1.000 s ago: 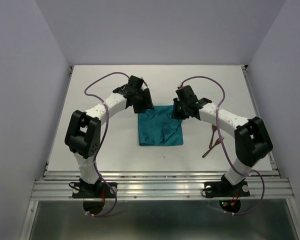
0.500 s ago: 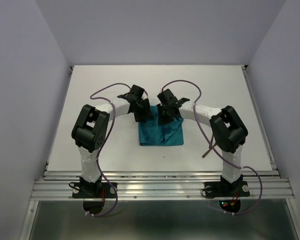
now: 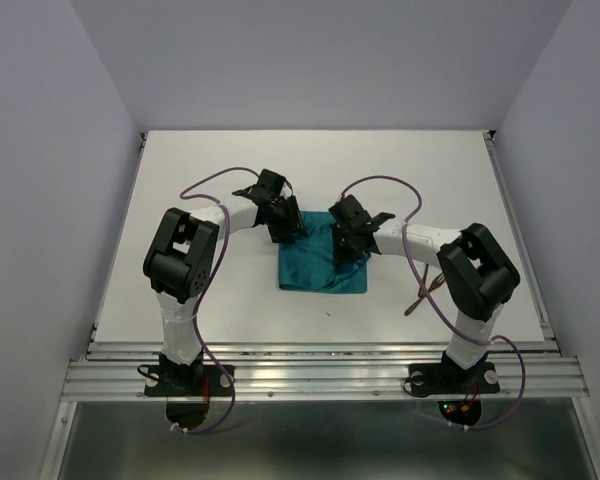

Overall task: Fold the napkin into a case and place the utensils inside
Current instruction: Smooth out the square-folded napkin at the center of the board.

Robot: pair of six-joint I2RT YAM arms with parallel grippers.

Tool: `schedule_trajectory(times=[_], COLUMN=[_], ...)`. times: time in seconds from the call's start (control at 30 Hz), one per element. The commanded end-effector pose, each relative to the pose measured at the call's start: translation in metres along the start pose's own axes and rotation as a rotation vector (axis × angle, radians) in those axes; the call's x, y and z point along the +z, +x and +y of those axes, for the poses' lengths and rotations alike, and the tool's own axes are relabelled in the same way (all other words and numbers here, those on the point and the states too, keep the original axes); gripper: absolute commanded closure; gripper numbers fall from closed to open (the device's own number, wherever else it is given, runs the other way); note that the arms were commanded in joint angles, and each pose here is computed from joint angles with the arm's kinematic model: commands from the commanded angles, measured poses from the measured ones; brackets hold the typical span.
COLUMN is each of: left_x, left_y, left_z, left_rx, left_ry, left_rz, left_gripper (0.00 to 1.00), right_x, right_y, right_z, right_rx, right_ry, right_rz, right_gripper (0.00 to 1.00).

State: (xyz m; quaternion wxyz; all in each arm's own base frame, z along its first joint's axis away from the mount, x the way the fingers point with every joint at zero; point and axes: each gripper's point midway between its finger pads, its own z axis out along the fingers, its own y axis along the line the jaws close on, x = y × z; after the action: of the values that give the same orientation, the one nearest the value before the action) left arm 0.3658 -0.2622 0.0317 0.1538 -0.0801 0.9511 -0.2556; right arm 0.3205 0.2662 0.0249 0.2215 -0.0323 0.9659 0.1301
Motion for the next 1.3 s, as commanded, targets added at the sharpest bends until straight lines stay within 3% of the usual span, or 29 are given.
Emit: schedule_trajectory(times=[0.0,0.33,0.5,0.57,0.73,0.93,1.27], left_x=[0.009,0.008,-0.015,-0.031,-0.064,-0.087,-0.075], left_y=[0.009,0.008,-0.008,-0.020,-0.031,-0.007,0.051], left_z=[0.031,0.029,0.004,-0.009,-0.036,-0.042,-0.001], left_rx=[-0.007,0.000,0.058,0.079,0.148,0.237,0.181], left_ry=[-0.108,-0.095,-0.042,-0.024,0.039,0.069,0.017], left_rz=[0.018,0.021,-0.012,-0.052,-0.089,-0.054,0.039], left_gripper=[0.43,0.44,0.44,0.44,0.43,0.44,0.49], right_x=[-0.022,-0.065,-0.096,-0.098,-0.074,-0.054,0.008], right_y=[0.024,0.064,0.007,-0.019,-0.082,-0.147,-0.159], right_z=[-0.032,-0.069,-0.065,-0.067,-0.050,-0.069,-0.103], right_rx=[0.024,0.123,0.180,0.211,0.191,0.230,0.231], right_ry=[0.107,0.194,0.202,0.179,0.111,0.082,0.151], right_rz=[0.019,0.028,-0.222,-0.264,-0.272,-0.332,-0.253], right_gripper=[0.80,0.81,0.82,0.80,0.79,0.80,0.82])
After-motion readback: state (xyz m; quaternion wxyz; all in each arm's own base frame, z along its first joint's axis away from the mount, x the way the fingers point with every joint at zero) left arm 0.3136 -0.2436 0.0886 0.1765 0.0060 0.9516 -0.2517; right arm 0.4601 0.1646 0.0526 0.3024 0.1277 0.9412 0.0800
